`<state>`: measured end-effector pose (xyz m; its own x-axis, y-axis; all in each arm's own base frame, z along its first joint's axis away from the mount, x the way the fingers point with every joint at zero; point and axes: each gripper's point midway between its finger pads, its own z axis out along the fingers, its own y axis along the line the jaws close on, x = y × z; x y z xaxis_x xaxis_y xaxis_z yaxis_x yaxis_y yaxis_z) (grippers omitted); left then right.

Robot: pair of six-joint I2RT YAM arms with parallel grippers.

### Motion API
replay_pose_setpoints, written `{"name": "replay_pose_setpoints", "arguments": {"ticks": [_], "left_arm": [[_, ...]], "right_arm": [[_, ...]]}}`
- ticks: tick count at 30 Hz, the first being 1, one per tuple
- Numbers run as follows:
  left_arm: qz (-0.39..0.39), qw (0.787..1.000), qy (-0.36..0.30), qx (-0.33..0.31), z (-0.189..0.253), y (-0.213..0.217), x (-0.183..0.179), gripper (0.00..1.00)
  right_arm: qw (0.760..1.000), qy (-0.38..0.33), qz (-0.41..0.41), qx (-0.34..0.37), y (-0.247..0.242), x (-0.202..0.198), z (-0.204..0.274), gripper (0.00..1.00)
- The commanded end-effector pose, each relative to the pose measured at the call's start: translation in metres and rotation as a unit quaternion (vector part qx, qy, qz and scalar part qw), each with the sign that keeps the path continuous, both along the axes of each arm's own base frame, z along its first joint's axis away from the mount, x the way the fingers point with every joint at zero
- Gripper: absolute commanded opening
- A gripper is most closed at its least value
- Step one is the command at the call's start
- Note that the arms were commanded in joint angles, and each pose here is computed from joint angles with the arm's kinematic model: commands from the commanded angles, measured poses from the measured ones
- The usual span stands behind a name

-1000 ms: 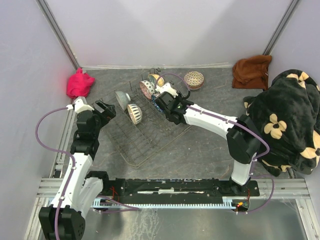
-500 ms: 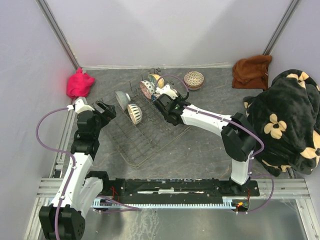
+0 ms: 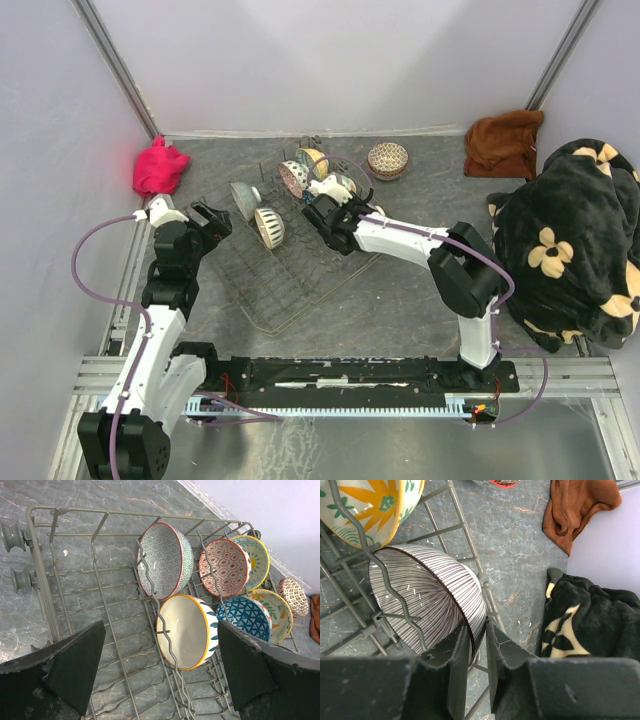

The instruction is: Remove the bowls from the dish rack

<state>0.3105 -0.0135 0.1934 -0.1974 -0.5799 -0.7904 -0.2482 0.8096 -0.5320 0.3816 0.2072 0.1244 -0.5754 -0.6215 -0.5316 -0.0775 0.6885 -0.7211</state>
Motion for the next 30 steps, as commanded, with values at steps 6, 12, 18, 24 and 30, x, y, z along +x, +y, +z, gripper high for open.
{"name": "replay_pose_setpoints", "arguments": {"ticks": [6, 12, 18, 24, 30], "left_arm": [[0.006, 0.999, -0.031, -0.009, 0.014, 0.000, 0.007, 0.99], [0.006, 0.999, -0.030, -0.009, 0.014, 0.000, 0.007, 0.99], [0.006, 0.999, -0.029, -0.011, 0.013, 0.000, 0.008, 0.99], [0.007, 0.999, -0.030, -0.010, 0.013, 0.000, 0.008, 0.99], [0.007, 0.999, -0.030, -0.010, 0.013, 0.000, 0.007, 0.99]], "right_arm": [[0.999, -0.038, -0.025, -0.013, -0.006, 0.005, 0.007, 0.22], [0.999, -0.045, -0.029, -0.012, -0.008, 0.004, 0.012, 0.11], [0.998, -0.059, -0.029, -0.002, -0.007, 0.001, 0.027, 0.01], [0.997, -0.077, -0.025, 0.009, -0.005, -0.004, 0.045, 0.01], [0.995, -0.092, -0.021, 0.029, -0.004, -0.008, 0.064, 0.01]]}}
